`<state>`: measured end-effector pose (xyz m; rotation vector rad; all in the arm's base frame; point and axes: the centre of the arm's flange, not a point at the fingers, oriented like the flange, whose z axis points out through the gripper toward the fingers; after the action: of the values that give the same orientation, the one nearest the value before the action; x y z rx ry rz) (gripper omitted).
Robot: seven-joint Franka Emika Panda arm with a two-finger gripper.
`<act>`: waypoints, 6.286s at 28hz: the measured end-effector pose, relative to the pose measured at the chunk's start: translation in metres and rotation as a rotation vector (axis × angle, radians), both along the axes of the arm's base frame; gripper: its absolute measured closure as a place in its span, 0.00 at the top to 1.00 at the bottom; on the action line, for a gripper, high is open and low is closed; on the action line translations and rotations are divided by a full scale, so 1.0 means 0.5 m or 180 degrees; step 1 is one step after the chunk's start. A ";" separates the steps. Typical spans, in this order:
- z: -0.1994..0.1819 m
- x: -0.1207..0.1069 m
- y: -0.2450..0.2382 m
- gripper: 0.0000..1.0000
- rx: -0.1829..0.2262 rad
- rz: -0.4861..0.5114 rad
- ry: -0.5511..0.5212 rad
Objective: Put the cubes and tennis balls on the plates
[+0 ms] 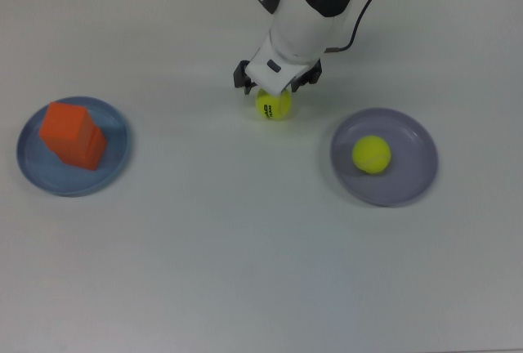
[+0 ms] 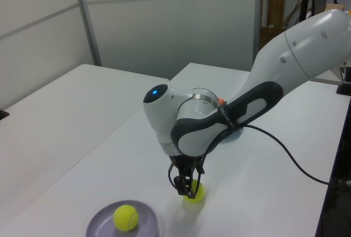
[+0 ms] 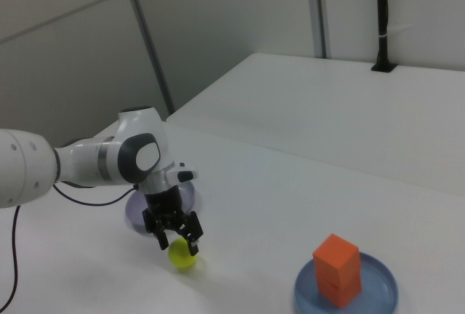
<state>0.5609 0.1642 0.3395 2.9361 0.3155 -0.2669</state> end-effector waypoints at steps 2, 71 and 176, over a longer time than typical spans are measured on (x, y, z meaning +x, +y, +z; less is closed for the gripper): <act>-0.010 0.009 -0.001 1.00 -0.0039 0.0035 0.0000; 0.383 0.050 0.140 1.00 0.0431 -0.0357 -0.1013; 0.552 -0.013 -0.268 1.00 0.0399 -0.0603 -0.0662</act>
<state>0.5542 0.0300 0.6157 3.0850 0.0253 0.0365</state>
